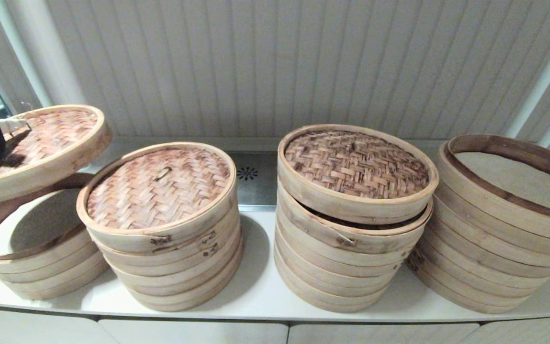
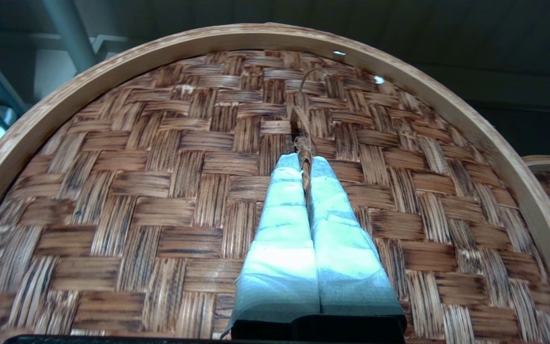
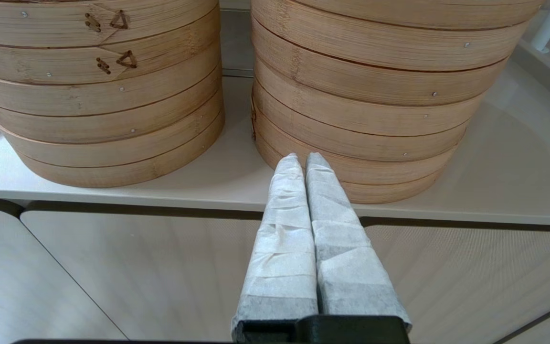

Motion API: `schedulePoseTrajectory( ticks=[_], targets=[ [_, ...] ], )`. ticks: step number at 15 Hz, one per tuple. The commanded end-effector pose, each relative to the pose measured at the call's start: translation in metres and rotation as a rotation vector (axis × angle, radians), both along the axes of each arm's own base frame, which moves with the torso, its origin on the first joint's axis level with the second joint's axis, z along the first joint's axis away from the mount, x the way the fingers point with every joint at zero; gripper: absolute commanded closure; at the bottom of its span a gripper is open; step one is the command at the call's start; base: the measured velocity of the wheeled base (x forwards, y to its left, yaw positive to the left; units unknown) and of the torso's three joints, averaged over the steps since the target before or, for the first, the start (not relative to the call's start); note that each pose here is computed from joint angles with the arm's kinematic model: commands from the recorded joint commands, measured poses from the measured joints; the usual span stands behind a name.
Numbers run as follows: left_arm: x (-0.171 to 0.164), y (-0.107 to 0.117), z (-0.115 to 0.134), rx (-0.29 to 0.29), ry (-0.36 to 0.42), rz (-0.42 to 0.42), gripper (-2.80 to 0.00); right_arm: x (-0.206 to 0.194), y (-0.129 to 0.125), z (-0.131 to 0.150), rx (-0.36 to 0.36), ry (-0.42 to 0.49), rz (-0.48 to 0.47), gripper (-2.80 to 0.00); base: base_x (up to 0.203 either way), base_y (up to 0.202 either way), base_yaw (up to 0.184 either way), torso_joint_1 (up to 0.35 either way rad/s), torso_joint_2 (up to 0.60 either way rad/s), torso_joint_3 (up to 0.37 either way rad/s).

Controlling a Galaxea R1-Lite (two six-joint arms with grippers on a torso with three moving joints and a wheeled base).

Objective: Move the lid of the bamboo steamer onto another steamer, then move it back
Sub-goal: Put the steamer

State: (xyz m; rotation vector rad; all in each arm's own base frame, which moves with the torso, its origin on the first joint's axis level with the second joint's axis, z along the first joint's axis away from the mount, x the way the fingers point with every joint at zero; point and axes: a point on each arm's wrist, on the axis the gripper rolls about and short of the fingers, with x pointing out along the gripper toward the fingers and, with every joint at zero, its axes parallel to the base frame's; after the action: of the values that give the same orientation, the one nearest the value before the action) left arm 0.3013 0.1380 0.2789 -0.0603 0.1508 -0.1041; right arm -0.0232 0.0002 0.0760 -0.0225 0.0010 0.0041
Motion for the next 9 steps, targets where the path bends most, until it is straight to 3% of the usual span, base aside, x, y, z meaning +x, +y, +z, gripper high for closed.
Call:
schedulePoseTrajectory(
  ticks=[1,9],
  targets=[
    [-0.001,-0.015,0.007,0.01,-0.015,-0.022,0.0,0.0,0.0,0.0,0.0,-0.003,0.001,0.0,0.0,0.0,0.0,0.0,0.0,0.0],
    [-0.009,-0.068,0.029,-0.005,-0.024,-0.144,0.0,0.0,0.0,0.0,0.0,-0.002,0.001,0.0,0.0,0.0,0.0,0.0,0.0,0.0]
  ],
)
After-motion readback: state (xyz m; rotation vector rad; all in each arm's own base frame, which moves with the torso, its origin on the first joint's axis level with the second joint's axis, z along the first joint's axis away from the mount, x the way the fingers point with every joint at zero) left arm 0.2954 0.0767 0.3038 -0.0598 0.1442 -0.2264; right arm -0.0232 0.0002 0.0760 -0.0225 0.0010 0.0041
